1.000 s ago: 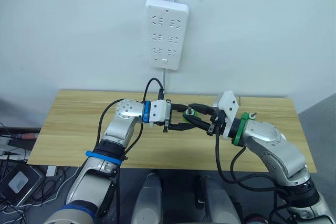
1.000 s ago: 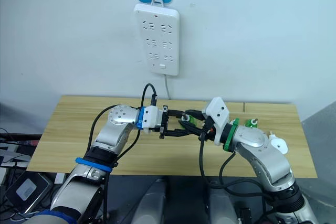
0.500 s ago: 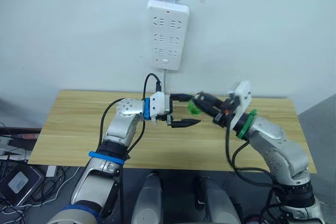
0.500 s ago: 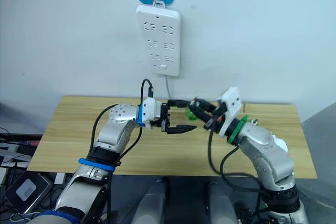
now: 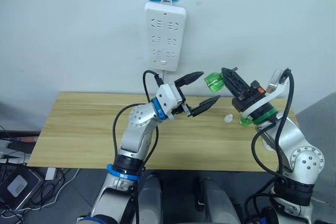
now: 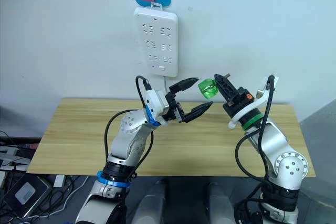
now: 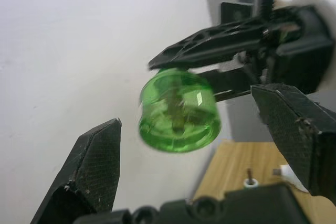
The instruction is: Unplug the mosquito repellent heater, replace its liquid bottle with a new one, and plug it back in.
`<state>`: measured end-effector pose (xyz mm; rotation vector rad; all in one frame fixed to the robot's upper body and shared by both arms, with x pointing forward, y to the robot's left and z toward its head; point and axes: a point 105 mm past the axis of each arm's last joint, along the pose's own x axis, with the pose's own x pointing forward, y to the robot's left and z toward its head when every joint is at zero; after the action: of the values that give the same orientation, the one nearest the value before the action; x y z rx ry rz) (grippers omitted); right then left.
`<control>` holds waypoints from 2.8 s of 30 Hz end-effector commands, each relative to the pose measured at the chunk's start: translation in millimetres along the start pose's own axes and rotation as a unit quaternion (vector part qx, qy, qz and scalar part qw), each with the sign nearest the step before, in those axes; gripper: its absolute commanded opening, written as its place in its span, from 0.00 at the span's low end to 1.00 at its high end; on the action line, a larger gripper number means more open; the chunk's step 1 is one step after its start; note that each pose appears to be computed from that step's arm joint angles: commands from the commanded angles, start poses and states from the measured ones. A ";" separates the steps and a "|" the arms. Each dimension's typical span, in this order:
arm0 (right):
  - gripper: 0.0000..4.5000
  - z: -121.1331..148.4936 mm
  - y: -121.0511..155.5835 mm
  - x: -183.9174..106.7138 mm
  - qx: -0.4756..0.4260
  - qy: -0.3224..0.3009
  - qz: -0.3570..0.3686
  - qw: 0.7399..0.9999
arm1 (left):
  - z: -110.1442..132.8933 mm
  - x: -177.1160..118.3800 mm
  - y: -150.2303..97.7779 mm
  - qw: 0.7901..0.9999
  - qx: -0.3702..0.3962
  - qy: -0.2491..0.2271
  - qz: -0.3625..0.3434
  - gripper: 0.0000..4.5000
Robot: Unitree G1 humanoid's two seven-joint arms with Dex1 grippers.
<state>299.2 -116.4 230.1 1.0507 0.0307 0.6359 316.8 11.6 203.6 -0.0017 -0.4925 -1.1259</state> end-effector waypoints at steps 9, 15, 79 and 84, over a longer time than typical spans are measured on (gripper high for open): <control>0.20 -6.2 26.2 2.3 0.010 0.014 0.035 0.999 | 10.5 15.4 -5.0 0.999 0.011 -0.032 0.005 1.00; 0.20 -7.8 28.3 1.1 0.013 0.015 0.034 0.999 | 8.9 16.8 -4.3 0.999 0.002 -0.039 0.017 0.92; 0.99 84.3 -198.6 -148.9 -0.366 0.396 -0.393 0.745 | -4.0 -42.0 -21.5 0.924 -0.273 0.133 -0.233 0.50; 0.99 90.2 -207.7 -146.5 -0.359 0.404 -0.403 0.738 | -0.1 -44.9 -24.4 0.920 -0.279 0.138 -0.238 0.50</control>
<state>305.4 -326.2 65.9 -0.1137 0.8886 0.2095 287.7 40.5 170.1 -0.2374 0.1493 -1.6512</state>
